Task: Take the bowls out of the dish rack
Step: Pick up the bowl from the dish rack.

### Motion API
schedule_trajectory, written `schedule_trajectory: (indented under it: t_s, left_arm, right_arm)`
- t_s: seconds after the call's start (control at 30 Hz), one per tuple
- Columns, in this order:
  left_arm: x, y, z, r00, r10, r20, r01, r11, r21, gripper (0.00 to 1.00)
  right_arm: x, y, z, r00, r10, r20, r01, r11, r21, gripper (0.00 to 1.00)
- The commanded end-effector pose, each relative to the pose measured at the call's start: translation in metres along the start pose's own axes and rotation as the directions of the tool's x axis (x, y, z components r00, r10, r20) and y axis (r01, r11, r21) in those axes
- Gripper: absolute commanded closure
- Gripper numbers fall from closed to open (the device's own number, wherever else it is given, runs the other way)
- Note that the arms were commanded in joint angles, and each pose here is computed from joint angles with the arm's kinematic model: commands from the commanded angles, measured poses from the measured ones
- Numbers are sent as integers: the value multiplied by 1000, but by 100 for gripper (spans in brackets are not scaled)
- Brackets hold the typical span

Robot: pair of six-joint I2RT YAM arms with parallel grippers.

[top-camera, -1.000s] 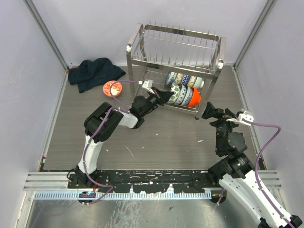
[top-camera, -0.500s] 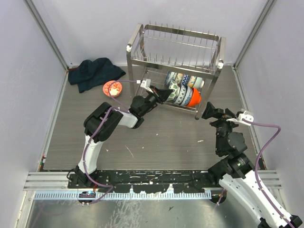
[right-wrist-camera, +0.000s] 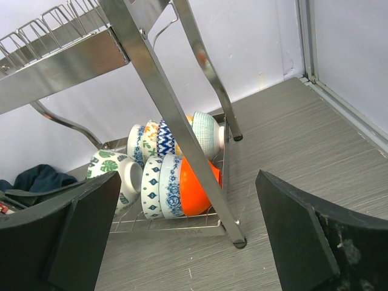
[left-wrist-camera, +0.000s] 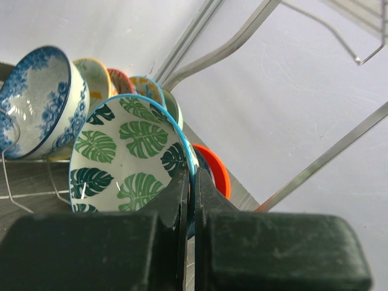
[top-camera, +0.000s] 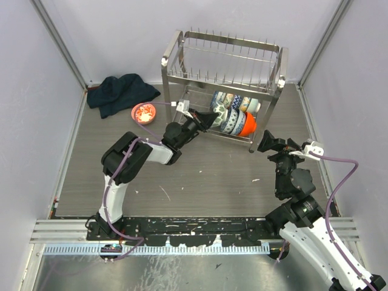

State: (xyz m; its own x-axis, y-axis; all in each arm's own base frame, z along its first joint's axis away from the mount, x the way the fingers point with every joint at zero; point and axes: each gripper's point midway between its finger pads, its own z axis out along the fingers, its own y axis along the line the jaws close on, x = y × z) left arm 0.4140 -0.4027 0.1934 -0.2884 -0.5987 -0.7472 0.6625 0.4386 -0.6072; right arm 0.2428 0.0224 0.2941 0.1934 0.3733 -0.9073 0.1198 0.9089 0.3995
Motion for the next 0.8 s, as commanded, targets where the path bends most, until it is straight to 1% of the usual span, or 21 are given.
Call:
schedule_trajectory:
  t_s: [0.0, 0.27, 0.47, 0.53, 0.57, 0.63, 0.77]
  left_arm:
    - [-61, -43, 3, 986, 27, 163, -43, 994, 96, 100]
    - [-68, -48, -8, 984, 16, 175, -29, 997, 73, 100]
    - [-81, -53, -28, 984, 32, 174, -34, 999, 10, 100]
    - [-85, -56, -37, 988, 54, 145, -51, 998, -26, 100]
    - [-81, -54, -43, 991, 74, 113, -67, 996, -65, 100]
    - [-87, -61, -59, 989, 127, 70, -118, 986, -120, 100]
    - [-92, -56, -92, 978, 200, -56, -208, 941, -268, 100]
  right_arm:
    - [-11, 3, 0, 999, 27, 29, -27, 1000, -7, 0]
    - [-12, 2, -1, 999, 28, 33, -28, 1000, -3, 0]
    - [-14, 1, -1, 999, 29, 37, -29, 1000, -2, 0]
    - [-14, 2, -1, 999, 30, 37, -30, 1000, -3, 0]
    - [-14, 2, -1, 999, 31, 36, -31, 1000, -3, 0]
    - [-14, 2, -2, 999, 32, 36, -32, 999, -6, 0]
    - [-13, 4, -2, 999, 36, 33, -36, 999, -13, 0]
